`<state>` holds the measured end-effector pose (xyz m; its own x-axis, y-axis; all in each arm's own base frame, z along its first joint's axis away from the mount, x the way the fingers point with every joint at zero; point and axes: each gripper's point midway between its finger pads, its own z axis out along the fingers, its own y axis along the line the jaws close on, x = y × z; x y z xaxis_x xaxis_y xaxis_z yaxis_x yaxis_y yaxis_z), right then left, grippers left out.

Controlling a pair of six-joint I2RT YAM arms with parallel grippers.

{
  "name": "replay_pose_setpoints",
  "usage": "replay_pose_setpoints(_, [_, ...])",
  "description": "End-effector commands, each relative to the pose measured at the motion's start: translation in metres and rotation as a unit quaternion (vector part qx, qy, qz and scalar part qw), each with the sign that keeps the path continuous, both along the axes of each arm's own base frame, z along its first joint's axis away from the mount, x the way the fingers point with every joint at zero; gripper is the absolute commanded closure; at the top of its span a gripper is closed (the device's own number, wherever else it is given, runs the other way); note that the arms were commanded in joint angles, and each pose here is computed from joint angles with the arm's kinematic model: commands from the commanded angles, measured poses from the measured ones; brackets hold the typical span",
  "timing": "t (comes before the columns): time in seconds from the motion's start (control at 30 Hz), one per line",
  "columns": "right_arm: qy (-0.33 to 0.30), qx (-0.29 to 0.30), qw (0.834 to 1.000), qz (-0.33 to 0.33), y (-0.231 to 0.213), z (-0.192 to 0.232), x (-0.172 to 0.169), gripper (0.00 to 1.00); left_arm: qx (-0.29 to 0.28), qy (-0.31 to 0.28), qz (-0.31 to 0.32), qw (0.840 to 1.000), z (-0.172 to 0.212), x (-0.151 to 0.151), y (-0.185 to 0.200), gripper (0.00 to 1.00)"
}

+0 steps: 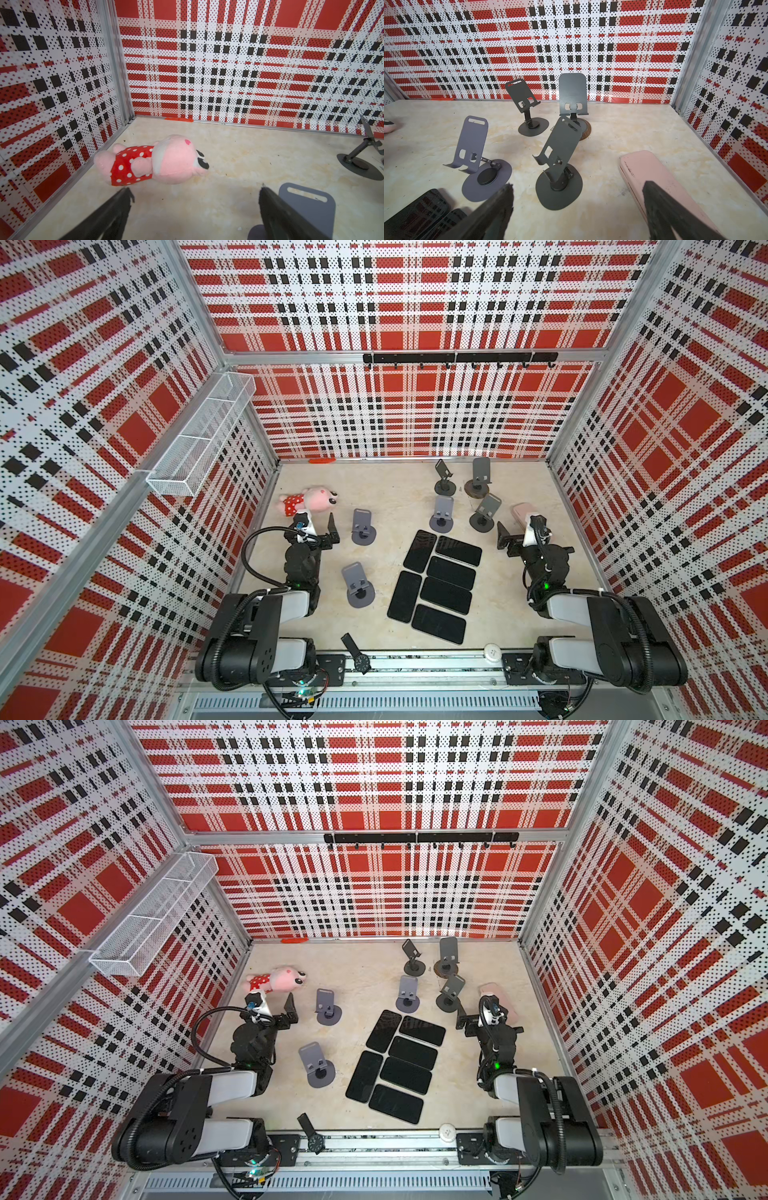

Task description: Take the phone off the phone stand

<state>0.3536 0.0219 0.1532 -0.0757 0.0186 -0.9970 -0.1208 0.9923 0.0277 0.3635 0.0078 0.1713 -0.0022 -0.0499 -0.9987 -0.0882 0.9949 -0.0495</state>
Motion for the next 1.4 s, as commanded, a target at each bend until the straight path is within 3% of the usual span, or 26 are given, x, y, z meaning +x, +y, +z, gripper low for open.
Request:
replay_pose_setpoints(0.0, [-0.008,0.001,1.0,-0.007,-0.003,0.006,0.004,0.0,-0.002,-0.01,-0.001,1.0,0.002,-0.003,0.002,0.02])
replay_pose_setpoints(0.23, [-0.008,0.002,1.0,-0.013,-0.005,0.005,0.004,0.0,-0.004,-0.011,0.002,1.0,0.002,-0.002,0.003,0.02])
replay_pose_setpoints(0.43, [-0.009,0.012,0.998,-0.059,-0.021,0.006,0.003,0.0,-0.005,-0.01,0.0,1.0,0.002,-0.002,0.003,0.02])
replay_pose_setpoints(1.37, [0.019,0.014,0.998,-0.055,-0.02,-0.001,0.014,0.0,-0.005,-0.01,-0.006,1.0,0.002,0.0,0.001,0.02])
